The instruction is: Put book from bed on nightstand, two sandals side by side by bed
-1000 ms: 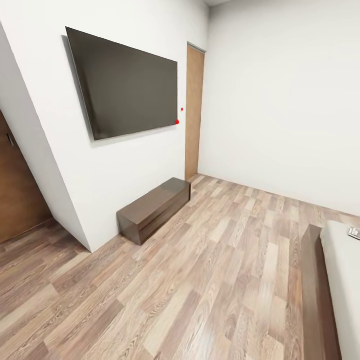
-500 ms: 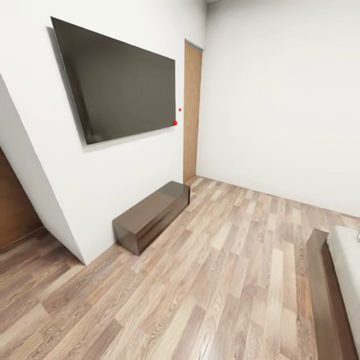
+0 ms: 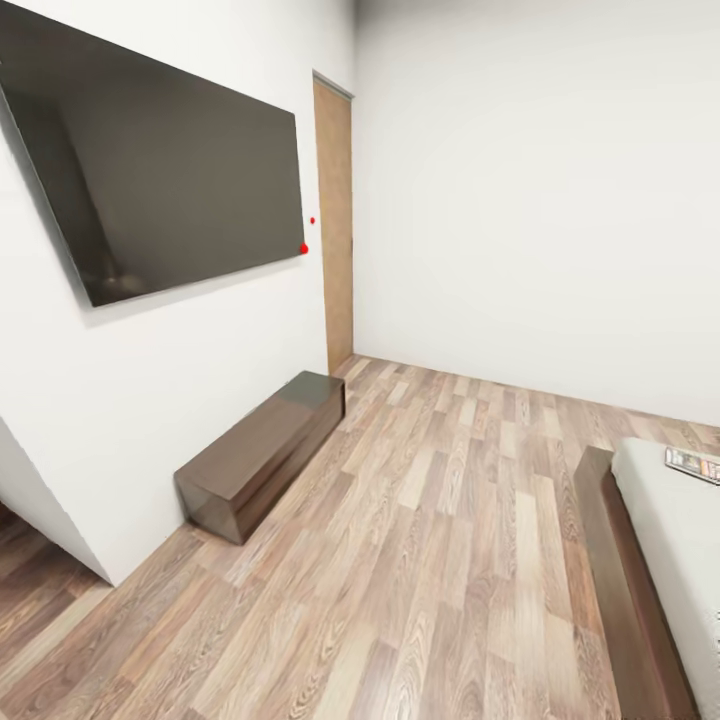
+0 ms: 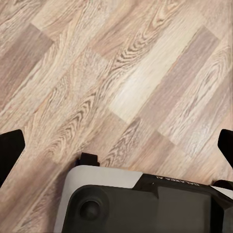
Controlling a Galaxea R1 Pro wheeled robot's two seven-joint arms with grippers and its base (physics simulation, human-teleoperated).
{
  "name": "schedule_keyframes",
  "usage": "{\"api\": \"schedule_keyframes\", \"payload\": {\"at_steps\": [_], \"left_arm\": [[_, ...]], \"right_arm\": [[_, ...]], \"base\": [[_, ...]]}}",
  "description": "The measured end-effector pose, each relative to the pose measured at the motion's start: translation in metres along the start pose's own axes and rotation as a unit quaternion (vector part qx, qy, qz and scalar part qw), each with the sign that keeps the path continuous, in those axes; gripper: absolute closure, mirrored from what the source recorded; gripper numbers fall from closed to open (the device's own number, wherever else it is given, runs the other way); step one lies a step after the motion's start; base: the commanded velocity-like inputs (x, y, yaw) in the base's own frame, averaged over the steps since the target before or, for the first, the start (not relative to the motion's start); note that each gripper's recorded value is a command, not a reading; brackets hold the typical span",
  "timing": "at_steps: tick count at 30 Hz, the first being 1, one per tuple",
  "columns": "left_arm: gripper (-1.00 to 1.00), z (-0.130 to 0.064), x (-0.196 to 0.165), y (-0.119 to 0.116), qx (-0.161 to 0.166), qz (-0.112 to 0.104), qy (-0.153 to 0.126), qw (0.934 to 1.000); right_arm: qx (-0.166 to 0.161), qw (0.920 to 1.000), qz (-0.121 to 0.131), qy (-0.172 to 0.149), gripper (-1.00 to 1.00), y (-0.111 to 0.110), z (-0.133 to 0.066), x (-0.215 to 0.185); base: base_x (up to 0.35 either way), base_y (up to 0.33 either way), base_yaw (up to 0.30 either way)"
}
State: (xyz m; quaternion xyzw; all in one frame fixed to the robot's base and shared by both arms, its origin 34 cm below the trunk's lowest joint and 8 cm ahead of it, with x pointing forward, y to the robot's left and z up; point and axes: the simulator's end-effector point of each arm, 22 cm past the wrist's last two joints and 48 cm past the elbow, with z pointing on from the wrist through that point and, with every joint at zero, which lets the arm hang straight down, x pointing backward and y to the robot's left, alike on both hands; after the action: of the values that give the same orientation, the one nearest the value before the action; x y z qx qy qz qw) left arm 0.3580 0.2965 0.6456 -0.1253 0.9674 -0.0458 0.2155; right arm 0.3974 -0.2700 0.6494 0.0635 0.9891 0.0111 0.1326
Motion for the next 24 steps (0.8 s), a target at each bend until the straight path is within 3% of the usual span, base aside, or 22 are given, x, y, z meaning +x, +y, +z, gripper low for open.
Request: {"api": "schedule_keyframes", "payload": {"at_steps": [24], "left_arm": [[-1.0,0.0,0.0,0.0,0.0,0.0,0.0,1.0]], "right_arm": [[0.0,1.0,-0.001,0.0,-1.0,0.0,0.0,0.0002]], "base": [[0.299,0.103,-0.3]]}}
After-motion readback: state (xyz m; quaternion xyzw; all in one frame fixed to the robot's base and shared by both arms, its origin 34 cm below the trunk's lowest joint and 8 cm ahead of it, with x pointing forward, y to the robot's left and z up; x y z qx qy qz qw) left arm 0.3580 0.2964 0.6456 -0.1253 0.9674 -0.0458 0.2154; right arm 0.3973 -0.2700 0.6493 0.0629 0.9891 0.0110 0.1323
